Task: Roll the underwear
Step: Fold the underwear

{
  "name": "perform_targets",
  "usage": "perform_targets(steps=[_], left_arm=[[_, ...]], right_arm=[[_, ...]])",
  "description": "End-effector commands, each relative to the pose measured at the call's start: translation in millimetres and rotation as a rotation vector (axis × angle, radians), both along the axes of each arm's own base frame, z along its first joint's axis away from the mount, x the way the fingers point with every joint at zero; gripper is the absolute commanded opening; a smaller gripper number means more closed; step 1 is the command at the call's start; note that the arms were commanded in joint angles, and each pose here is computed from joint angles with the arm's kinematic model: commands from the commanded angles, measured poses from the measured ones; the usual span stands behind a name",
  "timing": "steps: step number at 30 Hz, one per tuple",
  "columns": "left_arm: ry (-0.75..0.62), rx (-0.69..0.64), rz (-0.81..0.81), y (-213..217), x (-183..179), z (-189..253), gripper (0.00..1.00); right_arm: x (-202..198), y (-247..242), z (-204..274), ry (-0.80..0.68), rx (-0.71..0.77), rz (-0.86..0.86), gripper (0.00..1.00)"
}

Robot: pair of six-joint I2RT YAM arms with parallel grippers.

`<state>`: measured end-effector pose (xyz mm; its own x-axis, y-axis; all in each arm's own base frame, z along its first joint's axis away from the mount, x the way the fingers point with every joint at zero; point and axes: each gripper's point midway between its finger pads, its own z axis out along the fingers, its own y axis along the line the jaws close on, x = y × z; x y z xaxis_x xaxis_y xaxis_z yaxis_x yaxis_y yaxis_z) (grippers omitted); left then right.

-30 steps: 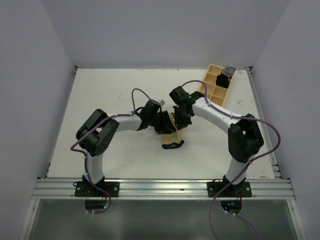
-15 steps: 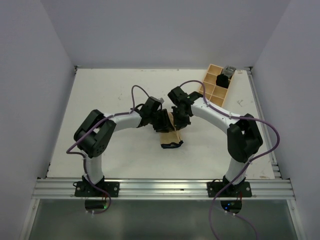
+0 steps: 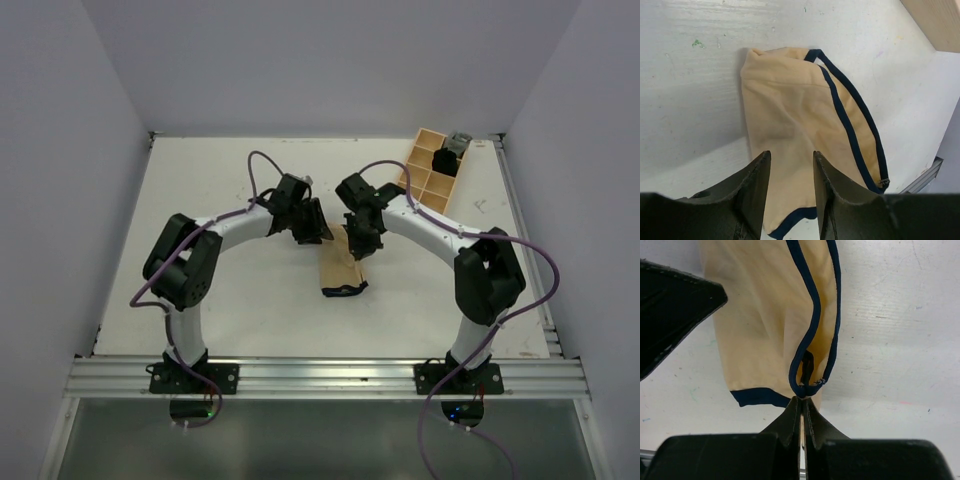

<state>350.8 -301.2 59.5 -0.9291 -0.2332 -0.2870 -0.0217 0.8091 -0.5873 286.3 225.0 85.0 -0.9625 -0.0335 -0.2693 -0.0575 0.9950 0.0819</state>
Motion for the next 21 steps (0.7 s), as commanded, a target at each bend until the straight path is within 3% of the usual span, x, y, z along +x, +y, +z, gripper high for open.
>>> perform_targets(steps=[1, 12, 21], left_arm=[[-0.047, -0.021, -0.031, -13.0, 15.2, 0.3, 0.43], [0.013, 0.006, -0.016, -9.6, 8.8, -30.1, 0.43], [0.01, 0.004, -0.016, -10.4, 5.2, -29.9, 0.43]], right_arm=[[10.2, 3.3, 18.1, -0.054, 0.0, 0.02, 0.0], [27.4, 24.8, 32.8, -0.088, 0.029, 0.099, 0.0], [10.5, 39.8, 11.5, -0.039, -0.029, 0.219, 0.0]])
